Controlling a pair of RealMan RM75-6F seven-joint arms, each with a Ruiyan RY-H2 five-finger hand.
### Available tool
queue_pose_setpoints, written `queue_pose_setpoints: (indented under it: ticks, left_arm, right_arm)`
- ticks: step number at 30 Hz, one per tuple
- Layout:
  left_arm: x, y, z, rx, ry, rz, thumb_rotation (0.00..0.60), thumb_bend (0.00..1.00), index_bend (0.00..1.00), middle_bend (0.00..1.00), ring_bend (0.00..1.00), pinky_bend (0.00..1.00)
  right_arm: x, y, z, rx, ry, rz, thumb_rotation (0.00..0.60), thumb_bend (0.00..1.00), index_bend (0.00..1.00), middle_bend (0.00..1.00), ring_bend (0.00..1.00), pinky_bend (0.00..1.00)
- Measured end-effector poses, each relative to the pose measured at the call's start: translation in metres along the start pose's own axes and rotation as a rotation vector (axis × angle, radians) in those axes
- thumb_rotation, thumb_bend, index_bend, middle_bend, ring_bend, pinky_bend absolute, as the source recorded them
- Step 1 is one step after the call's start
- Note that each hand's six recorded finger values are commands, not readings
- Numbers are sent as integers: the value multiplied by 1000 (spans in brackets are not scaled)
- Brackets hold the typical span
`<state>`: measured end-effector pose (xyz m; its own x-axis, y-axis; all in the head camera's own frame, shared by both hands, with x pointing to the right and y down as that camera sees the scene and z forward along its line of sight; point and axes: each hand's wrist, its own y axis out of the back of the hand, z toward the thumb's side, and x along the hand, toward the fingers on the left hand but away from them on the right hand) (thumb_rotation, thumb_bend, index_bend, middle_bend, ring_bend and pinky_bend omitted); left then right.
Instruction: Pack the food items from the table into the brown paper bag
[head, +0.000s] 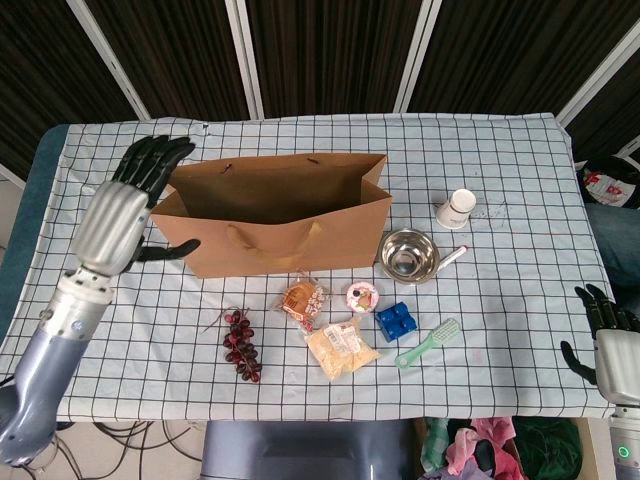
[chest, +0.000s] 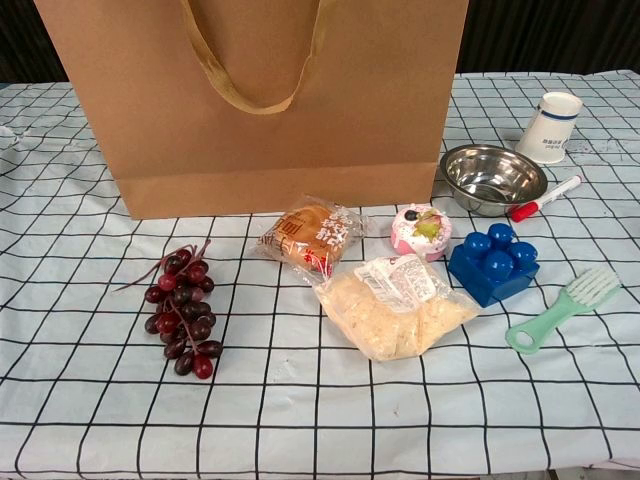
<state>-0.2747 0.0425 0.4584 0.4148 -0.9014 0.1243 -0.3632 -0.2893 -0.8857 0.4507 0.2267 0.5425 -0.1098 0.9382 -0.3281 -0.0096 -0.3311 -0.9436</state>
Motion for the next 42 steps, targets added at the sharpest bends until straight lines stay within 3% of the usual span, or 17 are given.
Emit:
queue_pose_setpoints:
  ticks: [4, 8, 15, 20, 30, 42]
  left_arm:
    - [-47, -14, -22, 18, -55, -53, 600, 0, 93, 73, 0, 0]
    - [-99, -37, -55, 72, -94, -163, 600, 0, 93, 73, 0, 0]
    - [-148, -93, -86, 129, -104, -310, 600, 0, 65, 79, 0, 0]
    - [-148, -129, -79, 158, -146, -436, 600, 10, 67, 114, 2, 26]
    - [-123, -184, -55, 253, -244, -571, 600, 15, 71, 117, 7, 39]
    - [-98, -232, -29, 354, -312, -638, 600, 15, 93, 127, 7, 40]
  right_arm:
    - [0, -2, 2, 6, 4, 6, 600, 267, 121, 107, 201, 240]
    - [0, -4, 3, 7, 2, 15, 600, 268, 121, 107, 201, 240]
    - [0, -7, 4, 9, 6, 25, 600, 267, 122, 107, 201, 240]
    - [-1, -7, 2, 10, -3, 25, 600, 267, 122, 107, 201, 240]
    - [-1, -4, -3, 25, -14, 13, 600, 268, 122, 107, 201, 240]
    - [-2, -4, -6, 44, -26, 12, 600, 268, 122, 107, 201, 240]
